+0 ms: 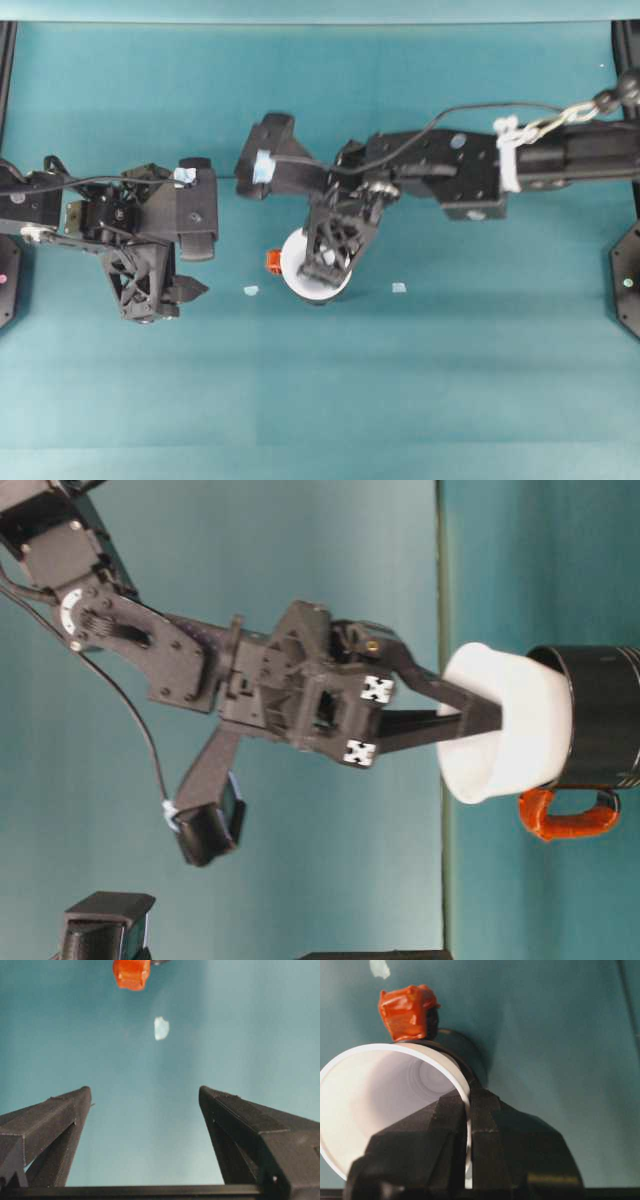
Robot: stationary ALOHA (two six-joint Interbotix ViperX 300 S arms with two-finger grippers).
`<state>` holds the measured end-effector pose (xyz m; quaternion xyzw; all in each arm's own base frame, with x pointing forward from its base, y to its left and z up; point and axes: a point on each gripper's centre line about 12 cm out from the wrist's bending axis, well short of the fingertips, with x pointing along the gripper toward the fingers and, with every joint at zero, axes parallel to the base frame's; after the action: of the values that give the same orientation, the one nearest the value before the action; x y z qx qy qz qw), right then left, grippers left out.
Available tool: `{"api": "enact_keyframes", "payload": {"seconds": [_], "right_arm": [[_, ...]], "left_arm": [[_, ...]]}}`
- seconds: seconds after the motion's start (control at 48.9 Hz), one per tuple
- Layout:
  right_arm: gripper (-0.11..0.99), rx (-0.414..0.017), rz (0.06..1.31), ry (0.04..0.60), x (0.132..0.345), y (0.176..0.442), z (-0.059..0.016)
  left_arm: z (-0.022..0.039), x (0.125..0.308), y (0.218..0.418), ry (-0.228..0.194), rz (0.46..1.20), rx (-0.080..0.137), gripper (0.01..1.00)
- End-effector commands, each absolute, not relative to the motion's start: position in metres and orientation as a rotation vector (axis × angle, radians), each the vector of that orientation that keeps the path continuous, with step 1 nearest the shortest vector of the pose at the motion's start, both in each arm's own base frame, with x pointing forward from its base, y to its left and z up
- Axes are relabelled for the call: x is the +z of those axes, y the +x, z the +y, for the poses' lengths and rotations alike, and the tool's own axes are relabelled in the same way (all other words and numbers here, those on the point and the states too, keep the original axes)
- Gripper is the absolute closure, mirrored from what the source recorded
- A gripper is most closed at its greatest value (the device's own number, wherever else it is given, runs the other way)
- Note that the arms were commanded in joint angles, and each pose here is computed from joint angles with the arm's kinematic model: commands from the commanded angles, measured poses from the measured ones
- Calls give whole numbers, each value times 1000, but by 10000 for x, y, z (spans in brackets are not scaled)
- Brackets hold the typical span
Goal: Put the paper cup into the moved red handle cup holder.
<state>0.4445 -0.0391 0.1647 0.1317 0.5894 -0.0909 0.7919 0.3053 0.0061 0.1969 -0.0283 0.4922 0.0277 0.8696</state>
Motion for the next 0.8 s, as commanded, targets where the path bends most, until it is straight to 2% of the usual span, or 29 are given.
{"api": "enact_keyframes", "payload": {"seconds": [0.0, 0.573, 0.778], "right_arm": [[985, -179, 1262, 268, 1668, 4461, -337], [976, -179, 1278, 271, 1670, 4442, -327], [909, -173, 1284, 285, 1681, 4433, -298]], "left_arm": [[59, 2002, 3076, -57, 1008, 57, 48], [59, 1983, 3063, -57, 1013, 57, 48], [58, 1963, 3048, -58, 1019, 58, 48]]}}
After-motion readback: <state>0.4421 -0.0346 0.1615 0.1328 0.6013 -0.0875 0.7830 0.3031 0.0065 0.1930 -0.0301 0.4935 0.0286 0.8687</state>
